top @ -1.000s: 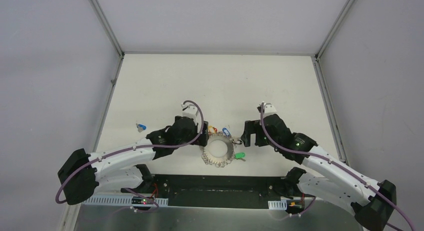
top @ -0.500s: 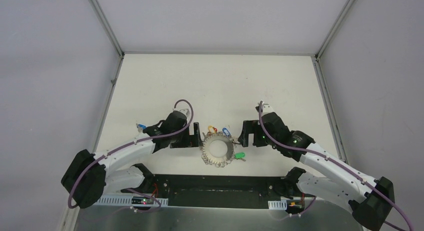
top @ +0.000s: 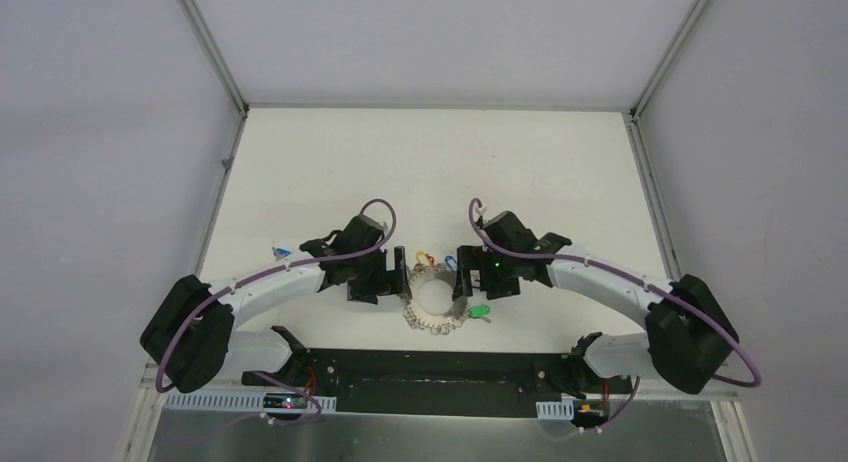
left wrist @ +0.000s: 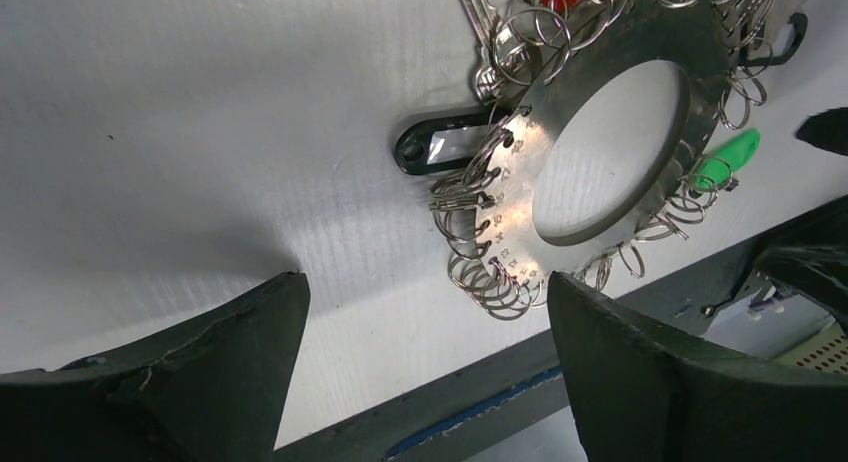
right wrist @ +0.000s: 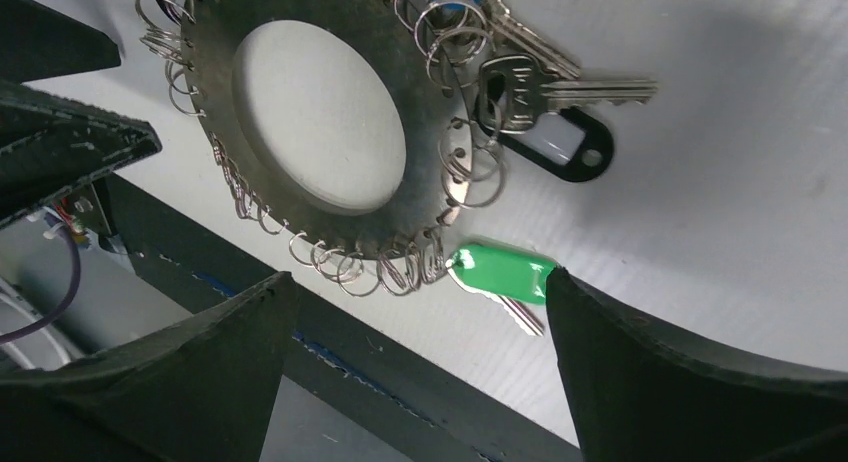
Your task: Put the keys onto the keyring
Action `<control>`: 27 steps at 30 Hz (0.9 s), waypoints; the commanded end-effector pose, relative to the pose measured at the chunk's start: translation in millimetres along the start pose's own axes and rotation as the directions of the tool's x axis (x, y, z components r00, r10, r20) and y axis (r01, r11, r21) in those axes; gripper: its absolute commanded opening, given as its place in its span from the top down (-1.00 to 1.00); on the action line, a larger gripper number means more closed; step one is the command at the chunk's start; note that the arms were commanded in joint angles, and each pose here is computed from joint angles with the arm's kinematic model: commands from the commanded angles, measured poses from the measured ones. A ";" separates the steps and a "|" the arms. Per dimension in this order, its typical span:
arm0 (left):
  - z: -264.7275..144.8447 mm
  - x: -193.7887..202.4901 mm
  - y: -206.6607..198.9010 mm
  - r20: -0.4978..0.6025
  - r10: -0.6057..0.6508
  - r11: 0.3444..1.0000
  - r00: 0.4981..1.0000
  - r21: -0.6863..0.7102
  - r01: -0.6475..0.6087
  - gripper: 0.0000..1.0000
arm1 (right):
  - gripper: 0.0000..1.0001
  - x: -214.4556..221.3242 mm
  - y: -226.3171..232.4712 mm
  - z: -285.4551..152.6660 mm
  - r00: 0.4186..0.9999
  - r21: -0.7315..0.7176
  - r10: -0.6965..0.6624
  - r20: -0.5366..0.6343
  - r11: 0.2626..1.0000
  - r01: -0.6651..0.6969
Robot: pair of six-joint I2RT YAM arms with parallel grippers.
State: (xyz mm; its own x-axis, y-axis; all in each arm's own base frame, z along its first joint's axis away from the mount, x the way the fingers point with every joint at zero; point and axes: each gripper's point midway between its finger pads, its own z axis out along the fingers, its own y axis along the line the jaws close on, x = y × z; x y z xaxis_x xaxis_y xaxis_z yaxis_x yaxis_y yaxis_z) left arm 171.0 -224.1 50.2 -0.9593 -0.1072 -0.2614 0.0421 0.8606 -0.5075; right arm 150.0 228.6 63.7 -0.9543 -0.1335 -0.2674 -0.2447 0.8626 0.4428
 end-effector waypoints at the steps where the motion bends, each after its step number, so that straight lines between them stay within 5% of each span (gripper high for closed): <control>1: -9.3 -5.7 -19.0 -0.003 -0.041 0.997 0.999 0.069 0.041 -0.82 | -0.87 -14.9 39.6 7.9 0.999 -0.167 0.029 -0.037 0.985 -0.035; 15: -20.6 -1.7 -28.6 0.044 -0.079 0.981 0.996 0.179 0.070 -0.65 | -0.72 -59.1 68.9 35.8 0.999 -0.264 -0.025 -0.021 0.964 0.019; 27: -29.1 7.4 -13.4 0.101 -0.162 0.971 0.982 0.196 0.140 -0.47 | -0.70 -40.1 30.5 -1.4 0.999 -0.118 -0.047 0.020 0.992 0.049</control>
State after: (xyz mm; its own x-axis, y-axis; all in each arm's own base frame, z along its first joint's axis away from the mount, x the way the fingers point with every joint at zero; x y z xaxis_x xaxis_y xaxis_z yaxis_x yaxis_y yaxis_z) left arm 147.1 -223.4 71.7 -0.9441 -0.2280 -0.2383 -0.0145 0.7507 -0.6605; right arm 186.1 276.7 76.0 -0.9534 -0.1616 -0.2547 -0.2812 0.7819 0.5564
